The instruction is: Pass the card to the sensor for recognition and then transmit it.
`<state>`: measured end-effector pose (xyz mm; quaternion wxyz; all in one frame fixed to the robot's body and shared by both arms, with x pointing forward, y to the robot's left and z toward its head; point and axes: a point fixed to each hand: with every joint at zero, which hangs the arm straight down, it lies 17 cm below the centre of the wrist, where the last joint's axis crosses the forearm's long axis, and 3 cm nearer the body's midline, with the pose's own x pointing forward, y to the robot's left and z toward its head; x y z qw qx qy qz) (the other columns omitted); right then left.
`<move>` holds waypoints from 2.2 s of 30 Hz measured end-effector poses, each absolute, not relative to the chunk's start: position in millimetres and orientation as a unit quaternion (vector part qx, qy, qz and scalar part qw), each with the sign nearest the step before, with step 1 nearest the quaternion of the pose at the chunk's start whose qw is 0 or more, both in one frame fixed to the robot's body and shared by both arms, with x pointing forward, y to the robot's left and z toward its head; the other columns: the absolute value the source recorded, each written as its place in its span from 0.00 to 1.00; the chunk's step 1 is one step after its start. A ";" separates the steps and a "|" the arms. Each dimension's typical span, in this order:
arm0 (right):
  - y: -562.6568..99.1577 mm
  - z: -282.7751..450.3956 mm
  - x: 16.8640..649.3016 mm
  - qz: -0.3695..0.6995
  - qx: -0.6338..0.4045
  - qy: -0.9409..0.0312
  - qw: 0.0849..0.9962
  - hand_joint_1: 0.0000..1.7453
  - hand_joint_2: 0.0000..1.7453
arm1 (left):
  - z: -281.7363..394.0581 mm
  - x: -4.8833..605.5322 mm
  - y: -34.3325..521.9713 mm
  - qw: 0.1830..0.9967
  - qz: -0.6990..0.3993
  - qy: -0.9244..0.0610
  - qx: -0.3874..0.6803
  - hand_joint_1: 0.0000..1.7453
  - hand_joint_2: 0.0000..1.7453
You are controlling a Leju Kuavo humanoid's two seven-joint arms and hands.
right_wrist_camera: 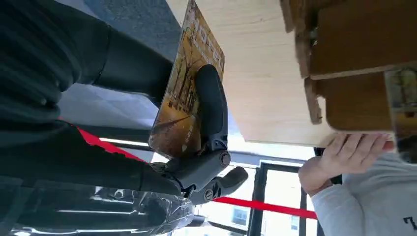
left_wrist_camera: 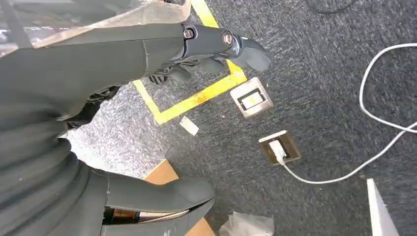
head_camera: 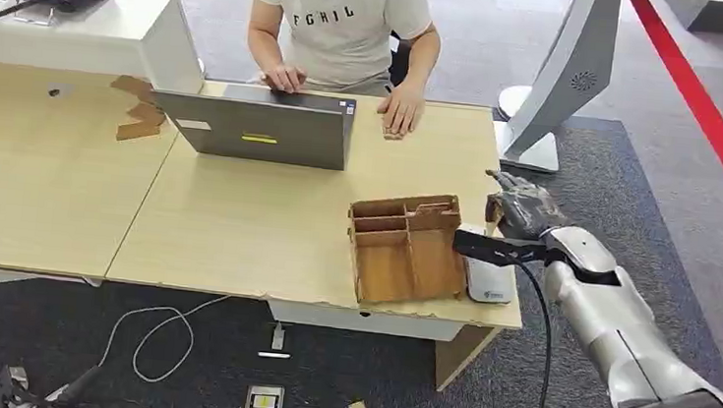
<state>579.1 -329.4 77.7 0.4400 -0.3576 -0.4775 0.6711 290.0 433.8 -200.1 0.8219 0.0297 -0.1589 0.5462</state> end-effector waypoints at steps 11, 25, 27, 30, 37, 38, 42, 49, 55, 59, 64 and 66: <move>-326.2 61.4 569.7 0.680 -0.337 -0.464 0.457 1.00 1.00 | -202.6 279.4 445.7 0.817 0.554 -0.157 0.036 0.00 1.00; -345.4 44.8 562.7 0.687 -0.331 -0.429 0.484 1.00 1.00 | -206.2 263.7 459.9 0.814 0.559 -0.150 0.042 0.00 1.00; -353.4 40.6 560.4 0.687 -0.332 -0.418 0.492 1.00 1.00 | -207.0 260.9 461.1 0.815 0.559 -0.148 0.042 0.00 1.00; -365.7 33.4 556.0 0.688 -0.334 -0.402 0.503 1.00 1.00 | -208.4 256.5 462.7 0.816 0.559 -0.143 0.041 0.00 1.00; -387.7 22.8 547.9 0.686 -0.339 -0.378 0.521 1.00 1.00 | -208.6 252.5 467.8 0.816 0.559 -0.141 0.043 0.00 1.00; -389.3 21.8 547.0 0.687 -0.339 -0.376 0.522 1.00 1.00 | -208.6 252.1 468.3 0.816 0.559 -0.141 0.043 0.00 1.00; -393.2 19.2 544.9 0.686 -0.337 -0.371 0.527 1.00 1.00 | -208.5 251.5 469.7 0.816 0.559 -0.141 0.044 0.00 1.00; -394.3 16.8 543.3 0.685 -0.335 -0.369 0.531 1.00 1.00 | -208.0 251.2 472.3 0.816 0.557 -0.145 0.044 0.00 1.00; -392.5 18.4 544.7 0.683 -0.337 -0.374 0.529 1.00 1.00 | -207.7 251.5 473.3 0.816 0.557 -0.147 0.046 0.00 1.00; -378.0 28.4 552.8 0.675 -0.339 -0.403 0.516 1.00 1.00 | -204.9 257.5 473.9 0.814 0.559 -0.149 0.050 0.00 1.00; -354.2 59.7 573.9 0.665 -0.351 -0.446 0.486 1.00 1.00 | -199.8 270.1 473.1 0.812 0.558 -0.162 0.053 0.00 1.00; -354.2 59.7 573.9 0.665 -0.351 -0.446 0.486 1.00 1.00 | -199.8 270.1 473.1 0.812 0.558 -0.162 0.053 0.00 1.00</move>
